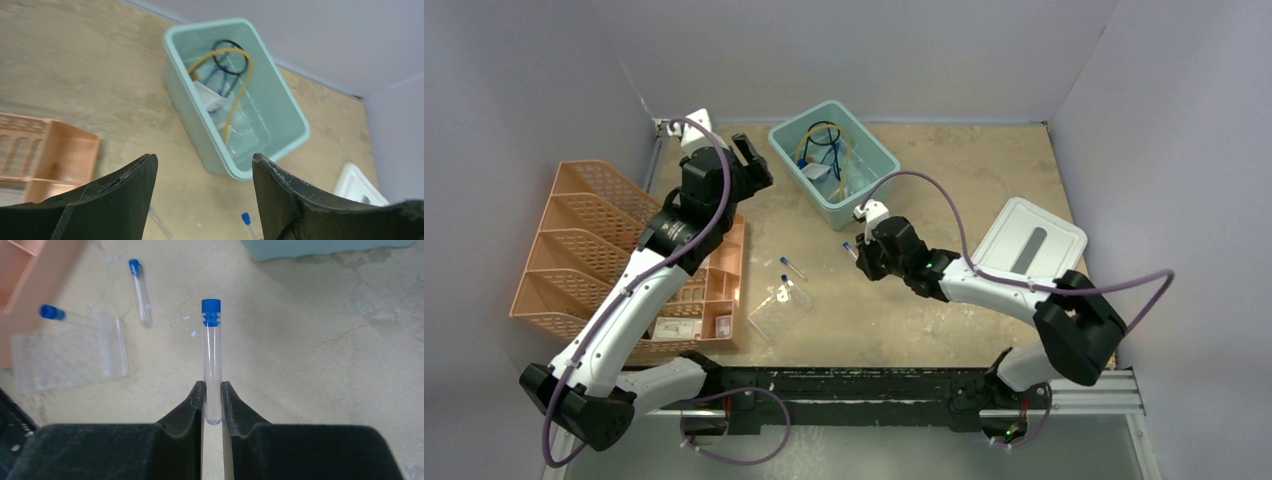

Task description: Organize the chemistry lab equipment

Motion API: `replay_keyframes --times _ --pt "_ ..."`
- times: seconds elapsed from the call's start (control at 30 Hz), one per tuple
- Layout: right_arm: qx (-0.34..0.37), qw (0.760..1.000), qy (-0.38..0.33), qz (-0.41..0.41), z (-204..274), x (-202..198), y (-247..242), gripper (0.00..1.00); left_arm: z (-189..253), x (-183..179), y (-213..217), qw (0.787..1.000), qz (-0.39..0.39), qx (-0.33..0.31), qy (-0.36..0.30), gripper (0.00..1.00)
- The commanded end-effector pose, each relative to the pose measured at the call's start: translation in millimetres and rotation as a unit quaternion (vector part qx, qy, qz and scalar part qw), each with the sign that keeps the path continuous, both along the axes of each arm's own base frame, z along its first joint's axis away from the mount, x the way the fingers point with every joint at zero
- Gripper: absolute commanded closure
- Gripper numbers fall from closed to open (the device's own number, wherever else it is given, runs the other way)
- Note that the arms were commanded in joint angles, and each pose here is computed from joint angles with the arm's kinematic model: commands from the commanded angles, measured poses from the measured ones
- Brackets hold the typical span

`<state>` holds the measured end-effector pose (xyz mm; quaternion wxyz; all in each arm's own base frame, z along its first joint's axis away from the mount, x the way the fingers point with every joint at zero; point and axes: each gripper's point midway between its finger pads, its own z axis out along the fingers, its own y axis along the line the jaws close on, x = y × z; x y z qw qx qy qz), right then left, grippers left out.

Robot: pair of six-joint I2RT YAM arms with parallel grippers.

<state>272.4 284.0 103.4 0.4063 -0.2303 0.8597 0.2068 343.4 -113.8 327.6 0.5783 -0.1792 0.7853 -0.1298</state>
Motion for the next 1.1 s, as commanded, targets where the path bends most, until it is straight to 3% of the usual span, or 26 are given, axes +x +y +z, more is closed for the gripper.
replay_keyframes --times 0.0,0.13,0.27,0.43,0.53,0.6,0.77,1.07 --pt "0.100 0.995 -0.020 -0.011 62 3 1 0.95 3 -2 -57 0.987 -0.124 -0.097 -0.002 0.32" --pt "0.143 0.989 -0.045 0.020 109 -2 7 0.94 4 -22 -90 0.964 -0.224 -0.141 -0.002 0.31" --pt "0.174 0.981 -0.061 0.055 142 -11 15 0.94 2 -36 -112 0.942 -0.272 -0.197 0.026 0.28" --pt "0.195 0.973 -0.075 0.100 155 -21 24 0.94 -24 -42 -127 0.921 -0.250 -0.261 0.145 0.27" --pt "0.203 0.969 -0.079 0.117 157 -23 29 0.94 -30 -48 -142 0.892 -0.265 -0.324 0.168 0.28" --pt "0.206 0.967 -0.084 0.122 160 -23 30 0.94 -37 -52 -143 0.887 -0.262 -0.336 0.181 0.30" --pt "0.207 0.966 -0.087 0.132 158 -22 35 0.94 -64 -55 -141 0.886 -0.248 -0.321 0.224 0.44" --pt "0.202 0.967 -0.083 0.133 148 -20 37 0.95 -69 -59 -144 0.881 -0.258 -0.323 0.231 0.69"
